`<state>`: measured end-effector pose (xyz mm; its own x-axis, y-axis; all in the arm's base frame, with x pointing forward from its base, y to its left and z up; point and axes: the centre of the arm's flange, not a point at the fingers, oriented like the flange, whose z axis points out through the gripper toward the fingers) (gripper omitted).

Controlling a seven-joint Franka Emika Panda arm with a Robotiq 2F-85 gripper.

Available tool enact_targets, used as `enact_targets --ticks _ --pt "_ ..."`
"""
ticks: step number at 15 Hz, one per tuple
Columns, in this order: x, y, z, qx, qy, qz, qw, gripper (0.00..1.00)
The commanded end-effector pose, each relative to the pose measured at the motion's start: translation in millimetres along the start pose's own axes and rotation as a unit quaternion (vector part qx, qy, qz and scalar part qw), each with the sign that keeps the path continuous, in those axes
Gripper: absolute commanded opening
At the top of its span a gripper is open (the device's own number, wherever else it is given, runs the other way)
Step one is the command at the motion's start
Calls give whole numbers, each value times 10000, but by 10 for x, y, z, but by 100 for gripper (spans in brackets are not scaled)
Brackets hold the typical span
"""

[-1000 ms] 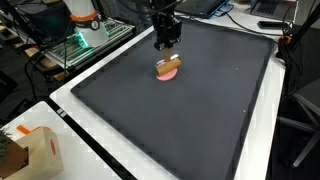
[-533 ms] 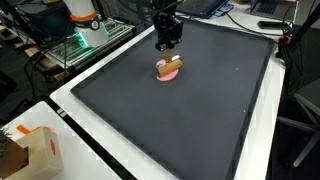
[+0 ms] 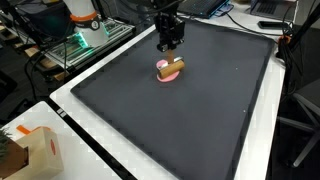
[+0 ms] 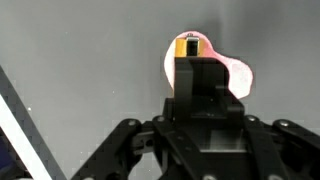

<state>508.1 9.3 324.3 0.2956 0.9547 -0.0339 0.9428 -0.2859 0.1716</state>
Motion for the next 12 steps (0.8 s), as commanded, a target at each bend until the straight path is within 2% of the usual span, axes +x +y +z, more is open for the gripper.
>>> enact_targets --ticks 1,12 --pt "-19 79 164 -217 -70 26 9997 24" --pt "-38 94 19 -273 -87 259 9993 24"
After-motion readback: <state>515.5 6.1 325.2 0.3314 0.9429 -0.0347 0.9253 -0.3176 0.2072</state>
